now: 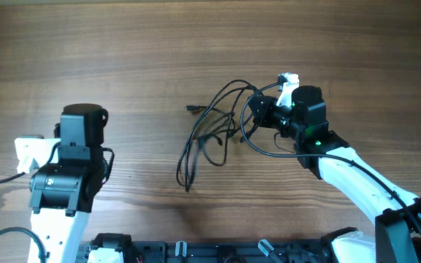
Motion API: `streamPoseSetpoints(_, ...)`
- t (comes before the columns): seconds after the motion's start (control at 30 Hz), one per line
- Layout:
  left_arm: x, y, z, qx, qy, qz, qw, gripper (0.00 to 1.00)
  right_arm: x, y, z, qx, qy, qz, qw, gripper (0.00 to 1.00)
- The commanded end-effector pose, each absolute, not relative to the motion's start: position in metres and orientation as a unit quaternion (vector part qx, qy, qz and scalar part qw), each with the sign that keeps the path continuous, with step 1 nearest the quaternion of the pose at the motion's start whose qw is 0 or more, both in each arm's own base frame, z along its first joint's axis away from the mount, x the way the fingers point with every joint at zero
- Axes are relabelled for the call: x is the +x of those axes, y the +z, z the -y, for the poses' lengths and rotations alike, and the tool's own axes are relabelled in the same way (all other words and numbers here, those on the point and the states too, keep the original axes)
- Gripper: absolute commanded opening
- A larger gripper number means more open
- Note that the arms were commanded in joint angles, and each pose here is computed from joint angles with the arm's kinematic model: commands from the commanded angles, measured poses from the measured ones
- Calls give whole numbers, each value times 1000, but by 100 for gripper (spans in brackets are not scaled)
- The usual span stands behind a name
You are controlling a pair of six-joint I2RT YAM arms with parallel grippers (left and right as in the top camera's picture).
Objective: Untangle cables
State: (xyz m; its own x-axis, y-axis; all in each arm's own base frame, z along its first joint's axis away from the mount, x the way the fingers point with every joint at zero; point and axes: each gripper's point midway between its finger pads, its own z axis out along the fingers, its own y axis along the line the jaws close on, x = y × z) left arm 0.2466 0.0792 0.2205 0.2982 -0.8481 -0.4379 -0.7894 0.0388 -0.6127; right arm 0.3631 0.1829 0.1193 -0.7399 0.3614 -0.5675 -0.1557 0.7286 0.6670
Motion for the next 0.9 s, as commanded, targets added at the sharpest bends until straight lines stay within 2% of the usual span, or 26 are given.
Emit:
streamPoseSetpoints(0.0, 247, 223, -77, -673, -39, -619, 404, 37, 366, 124, -179, 60, 356, -857, 369, 4)
streamPoseSetpoints(0.07, 253, 215, -64, -644, -50, -663, 380, 50, 366, 124, -179, 59, 356, -856, 369, 4)
streamPoseSetpoints(0.27, 268, 192, -39, -560, -56, -761, 324, 71, 366, 124, -179, 59, 357, -856, 369, 4)
streamPoseSetpoints(0.47, 292, 174, 11, -439, -134, -849, 261, 76, 368, 128, -180, 56, 361, -852, 376, 4)
streamPoseSetpoints(0.6, 304, 160, 39, -348, -174, -893, 226, 84, 371, 133, -181, 55, 367, -845, 385, 4)
streamPoseSetpoints(0.87, 307, 139, 91, -169, -210, -945, 187, 86, 372, 154, -193, 13, 398, -821, 409, 4)
